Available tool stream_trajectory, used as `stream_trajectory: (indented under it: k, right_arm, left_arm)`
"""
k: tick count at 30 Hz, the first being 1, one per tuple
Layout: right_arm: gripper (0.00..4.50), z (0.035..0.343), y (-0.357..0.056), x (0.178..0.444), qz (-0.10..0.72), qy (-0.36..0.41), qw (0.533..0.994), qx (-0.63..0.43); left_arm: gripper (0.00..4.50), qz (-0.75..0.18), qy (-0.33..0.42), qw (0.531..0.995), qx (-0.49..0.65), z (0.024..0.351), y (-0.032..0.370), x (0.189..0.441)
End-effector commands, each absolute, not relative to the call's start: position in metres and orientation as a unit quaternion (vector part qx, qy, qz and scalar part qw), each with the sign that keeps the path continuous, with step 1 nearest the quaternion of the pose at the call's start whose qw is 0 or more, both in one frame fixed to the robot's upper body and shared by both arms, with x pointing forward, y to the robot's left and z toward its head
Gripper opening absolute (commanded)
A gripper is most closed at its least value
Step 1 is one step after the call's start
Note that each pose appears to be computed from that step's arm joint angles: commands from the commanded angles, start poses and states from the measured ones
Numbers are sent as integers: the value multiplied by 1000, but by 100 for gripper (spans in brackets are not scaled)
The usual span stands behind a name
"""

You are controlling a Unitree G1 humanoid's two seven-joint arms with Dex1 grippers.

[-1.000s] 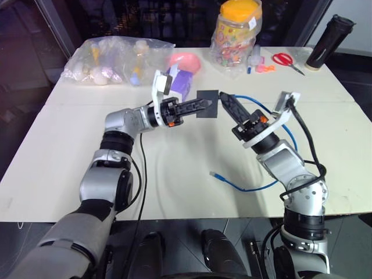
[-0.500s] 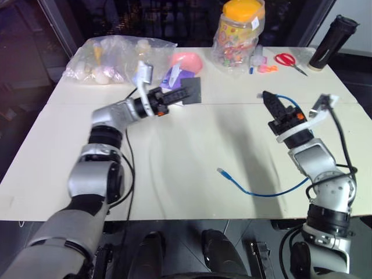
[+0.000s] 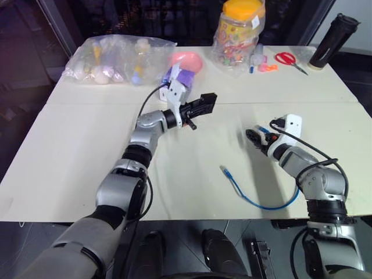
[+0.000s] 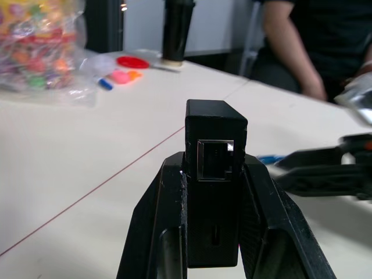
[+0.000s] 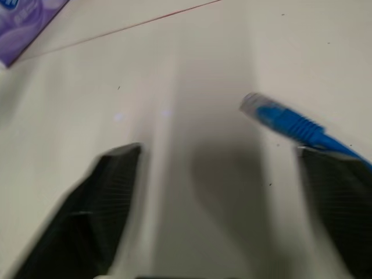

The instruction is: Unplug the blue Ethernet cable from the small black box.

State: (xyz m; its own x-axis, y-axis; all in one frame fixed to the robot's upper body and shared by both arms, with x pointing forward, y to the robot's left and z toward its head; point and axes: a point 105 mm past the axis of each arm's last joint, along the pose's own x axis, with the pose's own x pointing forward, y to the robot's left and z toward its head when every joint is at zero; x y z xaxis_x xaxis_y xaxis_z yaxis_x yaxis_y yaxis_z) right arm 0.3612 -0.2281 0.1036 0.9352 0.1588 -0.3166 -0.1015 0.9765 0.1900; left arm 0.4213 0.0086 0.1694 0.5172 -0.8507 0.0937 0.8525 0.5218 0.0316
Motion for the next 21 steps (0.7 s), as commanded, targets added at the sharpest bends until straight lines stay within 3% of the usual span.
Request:
stream_trajectory:
  k: [1, 9, 11, 18, 21]
  right_arm:
    - [446, 113, -213, 348, 110, 167, 979, 46]
    - [446, 132, -206, 331, 123, 125, 983, 48]
    - [450, 135, -209, 332, 116, 119, 985, 49]
    - [450, 134, -214, 329, 107, 118, 986, 45]
    - [450, 134, -216, 325, 109, 116, 987, 39]
  left_arm:
    - [50, -475, -62, 878, 15, 167, 1, 421]
    - [50, -450, -31, 891, 52, 124, -3, 415]
    - [156, -445, -25, 893, 61, 118, -3, 415]
    - [445, -448, -19, 891, 66, 115, 8, 415]
    - [448, -464, -21, 884, 52, 123, 20, 413]
